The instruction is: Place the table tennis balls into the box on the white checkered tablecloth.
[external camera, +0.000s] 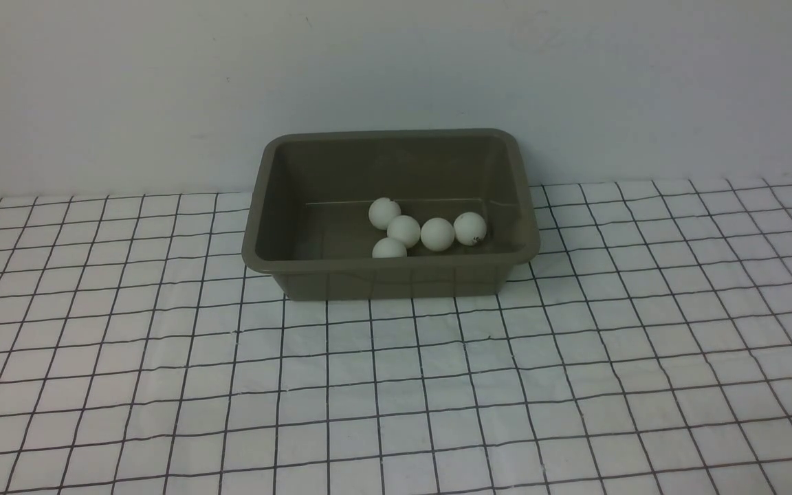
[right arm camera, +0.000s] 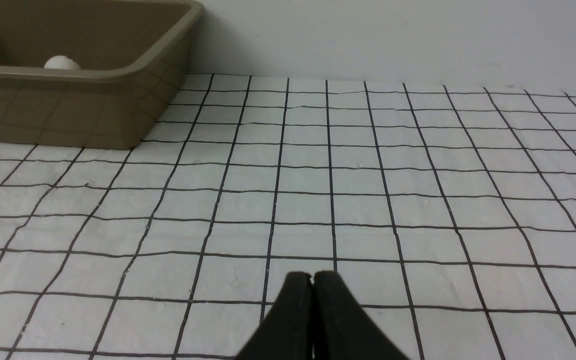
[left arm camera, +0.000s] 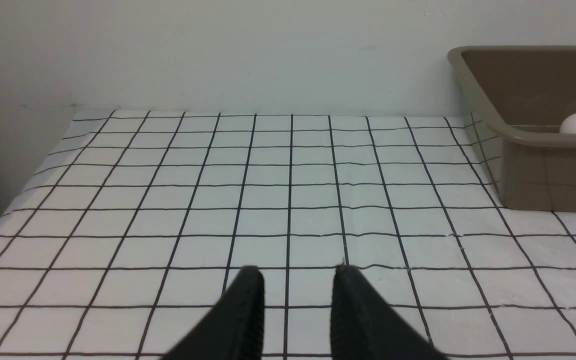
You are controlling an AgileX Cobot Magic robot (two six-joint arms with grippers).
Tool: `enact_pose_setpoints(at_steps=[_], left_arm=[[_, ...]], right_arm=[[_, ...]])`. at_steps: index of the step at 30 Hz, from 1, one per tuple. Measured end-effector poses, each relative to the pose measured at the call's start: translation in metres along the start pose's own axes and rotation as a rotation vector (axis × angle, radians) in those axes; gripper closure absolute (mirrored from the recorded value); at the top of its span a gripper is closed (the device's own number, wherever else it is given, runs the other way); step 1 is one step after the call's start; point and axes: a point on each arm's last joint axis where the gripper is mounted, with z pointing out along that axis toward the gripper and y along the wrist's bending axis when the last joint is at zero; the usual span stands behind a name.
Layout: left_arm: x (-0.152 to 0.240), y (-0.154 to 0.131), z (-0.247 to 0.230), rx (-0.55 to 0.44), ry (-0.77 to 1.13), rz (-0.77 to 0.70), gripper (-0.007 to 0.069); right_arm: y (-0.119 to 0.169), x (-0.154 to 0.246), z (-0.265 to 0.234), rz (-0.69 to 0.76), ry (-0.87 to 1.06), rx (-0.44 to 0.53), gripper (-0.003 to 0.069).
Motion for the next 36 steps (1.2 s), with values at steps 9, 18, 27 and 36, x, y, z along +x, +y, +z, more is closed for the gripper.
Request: enact_pose_setpoints(at_steps=[9,18,27,36], left_arm=[[0.0000,0.0000,0.0000,0.000,0.000,0.000,0.0451],[0.0000,0.0000,0.0000,0.000,0.000,0.000,0.0451],[0.0000,0.0000,0.0000,0.000,0.000,0.000,0.0451],[0.0000,0.0000,0.0000,0.000,0.000,0.000,0.0451]], right_arm=[[-0.0002,0.0000,0.0000,0.001,0.000,0.003,0.0676],[-0.0002,0.0000,0.0000,-0.008,0.000,0.004,0.0676],[-0.0003,0.0000,0.0000,-0.010,0.000,0.006,0.0676],[-0.0003,0.0000,0.0000,-0.010,0.000,0.006,0.0676]])
